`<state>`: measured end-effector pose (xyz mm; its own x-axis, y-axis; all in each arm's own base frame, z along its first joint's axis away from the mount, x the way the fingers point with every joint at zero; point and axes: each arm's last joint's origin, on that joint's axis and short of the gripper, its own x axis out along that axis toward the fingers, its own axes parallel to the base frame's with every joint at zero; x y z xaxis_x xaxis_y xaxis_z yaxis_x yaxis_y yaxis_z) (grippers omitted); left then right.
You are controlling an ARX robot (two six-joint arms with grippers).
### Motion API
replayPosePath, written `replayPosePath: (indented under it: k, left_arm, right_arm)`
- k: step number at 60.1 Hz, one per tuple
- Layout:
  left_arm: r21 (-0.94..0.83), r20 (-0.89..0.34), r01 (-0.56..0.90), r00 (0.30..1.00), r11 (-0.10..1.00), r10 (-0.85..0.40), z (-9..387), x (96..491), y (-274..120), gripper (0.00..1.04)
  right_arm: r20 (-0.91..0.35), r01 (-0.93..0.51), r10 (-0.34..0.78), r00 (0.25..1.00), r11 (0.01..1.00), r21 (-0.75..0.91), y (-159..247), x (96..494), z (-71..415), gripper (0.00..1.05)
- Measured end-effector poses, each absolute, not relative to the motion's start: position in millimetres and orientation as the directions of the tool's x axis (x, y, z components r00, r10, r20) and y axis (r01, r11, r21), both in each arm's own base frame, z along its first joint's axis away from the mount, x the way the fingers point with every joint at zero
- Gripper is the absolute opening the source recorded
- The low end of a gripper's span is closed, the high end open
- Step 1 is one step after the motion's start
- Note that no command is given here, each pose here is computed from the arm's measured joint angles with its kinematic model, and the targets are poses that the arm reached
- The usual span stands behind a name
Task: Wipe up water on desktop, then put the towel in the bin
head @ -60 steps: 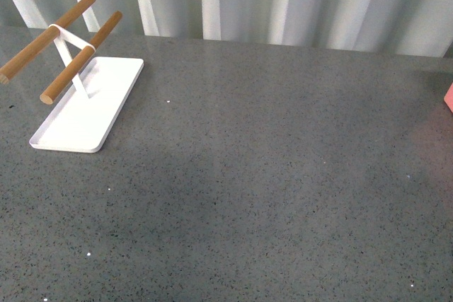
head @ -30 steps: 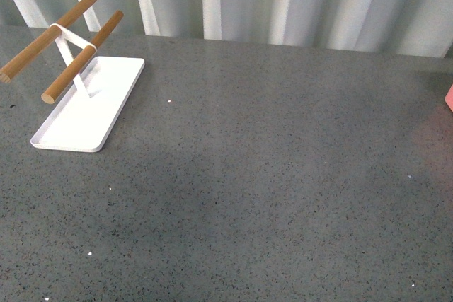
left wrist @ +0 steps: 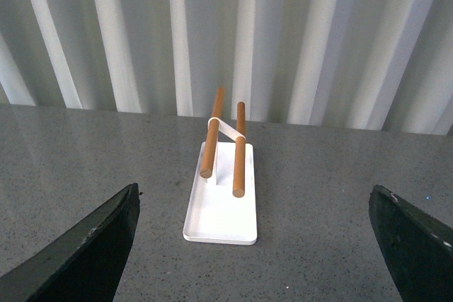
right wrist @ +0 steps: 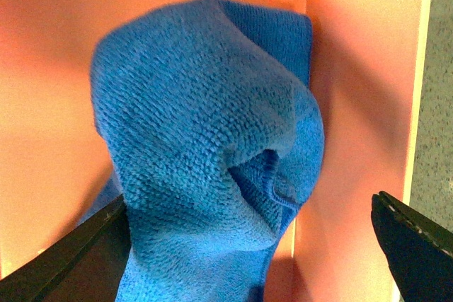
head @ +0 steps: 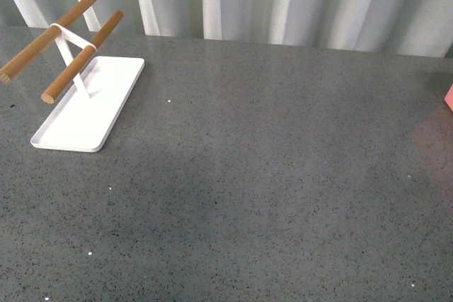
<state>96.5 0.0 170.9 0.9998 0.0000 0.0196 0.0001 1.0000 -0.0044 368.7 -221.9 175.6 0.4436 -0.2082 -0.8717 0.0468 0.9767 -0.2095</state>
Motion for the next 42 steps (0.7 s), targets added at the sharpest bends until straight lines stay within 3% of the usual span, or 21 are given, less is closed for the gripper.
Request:
replayPosePath:
  k: [11,24,42]
  left_arm:
    - [-0.004,0.020,0.000,1.000,1.000,0.000,171,96,0,0.98]
    - [-0.004,0.020,0.000,1.000,1.000,0.000,171,96,0,0.98]
    - [-0.004,0.020,0.000,1.000,1.000,0.000,171,96,0,0.98]
  right_arm:
    - [-0.760,-0.046,-0.047,0.648,0.994,-0.101,-185,372,232,0.98]
    - [-0.535,-0.151,0.083,0.841,0.985,-0.083,-132,338,299,0.98]
    - [-0.229,-0.158,0.113,0.967,0.969,-0.191,-61,246,349,0.98]
